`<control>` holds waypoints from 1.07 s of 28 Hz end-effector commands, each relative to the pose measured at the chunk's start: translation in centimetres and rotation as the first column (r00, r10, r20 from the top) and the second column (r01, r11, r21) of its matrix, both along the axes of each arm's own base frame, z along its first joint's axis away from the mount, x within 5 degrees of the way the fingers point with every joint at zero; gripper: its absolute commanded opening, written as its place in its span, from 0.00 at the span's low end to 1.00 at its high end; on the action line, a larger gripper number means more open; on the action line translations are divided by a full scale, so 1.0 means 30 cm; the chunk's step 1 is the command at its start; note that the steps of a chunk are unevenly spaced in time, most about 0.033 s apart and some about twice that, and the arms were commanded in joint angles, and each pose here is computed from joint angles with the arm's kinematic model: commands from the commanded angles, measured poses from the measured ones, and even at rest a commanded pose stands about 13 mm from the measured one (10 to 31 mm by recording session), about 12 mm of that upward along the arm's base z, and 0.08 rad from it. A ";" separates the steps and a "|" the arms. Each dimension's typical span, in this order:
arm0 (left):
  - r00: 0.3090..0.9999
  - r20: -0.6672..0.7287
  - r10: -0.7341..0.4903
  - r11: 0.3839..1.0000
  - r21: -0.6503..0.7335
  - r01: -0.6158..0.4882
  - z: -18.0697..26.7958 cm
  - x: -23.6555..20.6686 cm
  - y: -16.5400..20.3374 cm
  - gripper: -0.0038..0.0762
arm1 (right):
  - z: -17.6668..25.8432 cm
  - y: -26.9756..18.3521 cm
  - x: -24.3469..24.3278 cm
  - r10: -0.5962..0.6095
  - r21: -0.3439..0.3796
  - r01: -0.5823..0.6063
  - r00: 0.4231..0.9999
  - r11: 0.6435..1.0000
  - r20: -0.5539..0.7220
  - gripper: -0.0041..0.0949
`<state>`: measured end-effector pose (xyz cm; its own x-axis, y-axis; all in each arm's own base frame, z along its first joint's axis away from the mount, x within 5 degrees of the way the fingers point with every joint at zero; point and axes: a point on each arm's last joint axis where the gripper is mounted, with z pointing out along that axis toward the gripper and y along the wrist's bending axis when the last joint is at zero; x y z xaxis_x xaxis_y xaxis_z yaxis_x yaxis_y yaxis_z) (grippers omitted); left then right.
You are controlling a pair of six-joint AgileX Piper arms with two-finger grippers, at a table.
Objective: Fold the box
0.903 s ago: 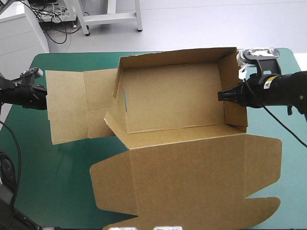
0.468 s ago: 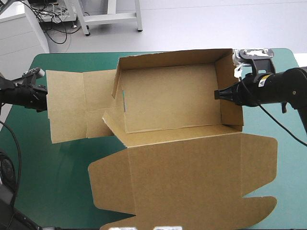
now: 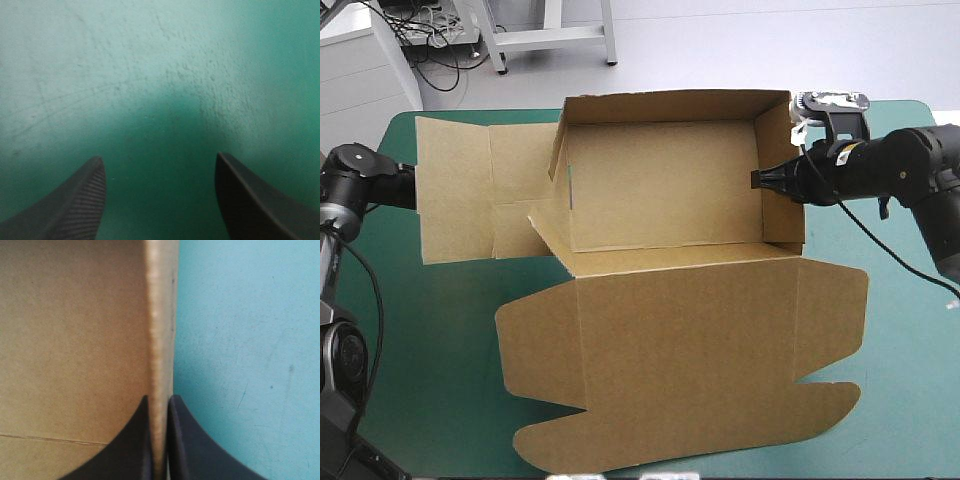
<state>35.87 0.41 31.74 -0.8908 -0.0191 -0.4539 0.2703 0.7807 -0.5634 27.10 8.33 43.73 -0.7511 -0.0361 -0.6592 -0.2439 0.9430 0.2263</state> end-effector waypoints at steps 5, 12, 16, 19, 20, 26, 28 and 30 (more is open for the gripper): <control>0.996 0.043 -0.084 0.989 -0.118 0.088 0.101 -0.046 -0.083 0.60 | 0.045 -0.005 0.020 -0.027 0.021 0.025 0.993 0.999 0.113 0.03; 0.993 0.084 -0.079 0.985 -0.149 0.091 0.148 -0.067 -0.093 0.60 | 0.017 -0.013 0.066 -0.075 -0.014 0.077 0.990 0.997 0.118 0.03; 0.989 0.133 -0.072 0.971 -0.219 0.100 0.197 -0.087 -0.109 0.60 | -0.001 -0.009 0.086 -0.076 -0.021 0.078 0.992 0.997 0.104 0.03; 0.984 0.158 -0.083 0.958 -0.258 0.123 0.222 -0.097 -0.135 0.60 | -0.014 -0.006 0.097 -0.075 -0.026 0.077 0.993 0.997 0.089 0.03; 0.982 0.165 -0.093 0.955 -0.266 0.135 0.229 -0.102 -0.148 0.60 | -0.016 -0.006 0.099 -0.075 -0.026 0.077 0.993 0.997 0.087 0.03; 0.969 0.179 -0.170 0.936 -0.278 0.216 0.247 -0.129 -0.241 0.60 | -0.018 -0.005 0.101 -0.075 -0.027 0.077 0.994 0.997 0.085 0.03; 0.964 0.192 -0.182 0.921 -0.311 0.236 0.262 -0.137 -0.265 0.60 | -0.018 -0.006 0.101 -0.075 -0.029 0.078 0.993 0.997 0.086 0.03; 0.963 0.205 -0.175 0.906 -0.350 0.239 0.279 -0.141 -0.271 0.60 | -0.019 -0.008 0.102 -0.077 -0.037 0.080 0.993 0.996 0.088 0.03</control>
